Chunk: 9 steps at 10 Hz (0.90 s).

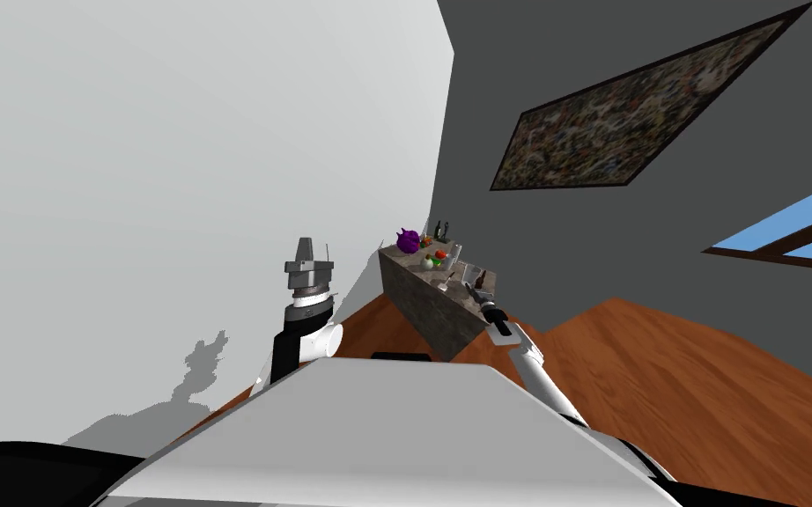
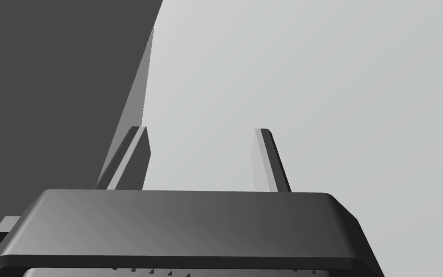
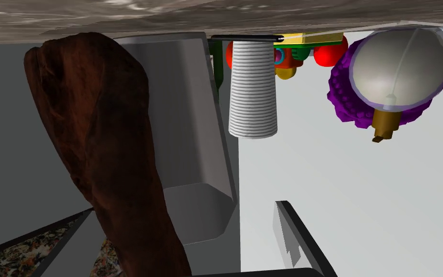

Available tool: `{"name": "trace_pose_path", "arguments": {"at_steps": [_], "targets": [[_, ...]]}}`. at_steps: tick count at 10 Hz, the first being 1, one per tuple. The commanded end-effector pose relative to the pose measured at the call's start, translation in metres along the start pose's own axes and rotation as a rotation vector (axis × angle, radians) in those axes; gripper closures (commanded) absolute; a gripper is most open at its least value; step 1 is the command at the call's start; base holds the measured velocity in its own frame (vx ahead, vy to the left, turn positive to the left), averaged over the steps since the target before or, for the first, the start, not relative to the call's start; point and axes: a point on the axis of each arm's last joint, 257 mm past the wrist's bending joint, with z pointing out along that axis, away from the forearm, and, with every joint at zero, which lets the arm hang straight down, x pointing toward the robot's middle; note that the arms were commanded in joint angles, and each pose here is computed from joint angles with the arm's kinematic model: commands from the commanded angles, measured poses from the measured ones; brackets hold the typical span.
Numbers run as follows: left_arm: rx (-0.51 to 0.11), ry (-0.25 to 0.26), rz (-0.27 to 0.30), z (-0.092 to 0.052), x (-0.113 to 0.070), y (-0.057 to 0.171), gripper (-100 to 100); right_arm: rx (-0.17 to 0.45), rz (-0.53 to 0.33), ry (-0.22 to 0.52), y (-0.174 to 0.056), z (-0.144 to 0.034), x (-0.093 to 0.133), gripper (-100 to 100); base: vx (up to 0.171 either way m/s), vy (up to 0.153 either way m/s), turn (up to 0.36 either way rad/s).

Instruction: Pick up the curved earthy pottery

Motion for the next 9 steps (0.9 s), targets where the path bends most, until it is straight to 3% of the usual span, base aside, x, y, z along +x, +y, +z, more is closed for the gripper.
{"name": "trace_pose_path", "arguments": {"at_steps": [1,2,3,5,8,9], "targets": [[0.000,0.000,0.000,0.000,0.000,0.000,0,0.010,0.005,0.027,-0.005,0.001,0.013,-100,-0.007,0.041,0.018],[0.000,0.000,0.000,0.000,0.000,0.000,0,0.019,0.007,0.044,-0.009,-0.002,0.022,-100,0.001,0.008,0.021],[0.000,0.000,0.000,0.000,0.000,0.000,0,-0.028,-0.010,-0.006,-0.002,0.015,-0.006,-100,-0.001,0.041,-0.180],[0.000,0.000,0.000,0.000,0.000,0.000,0,-0.033,-0.011,-0.024,0.000,0.025,-0.017,-100,-0.012,0.056,-0.067],[0.000,0.000,0.000,0.000,0.000,0.000,0,0.003,-0.004,0.041,-0.017,0.016,0.015,-100,-0.001,0.000,0.006],[0.000,0.000,0.000,0.000,0.000,0.000,0,-0.034,-0.022,-0.006,-0.014,0.032,-0.013,-100,0.002,0.047,-0.199]]}}
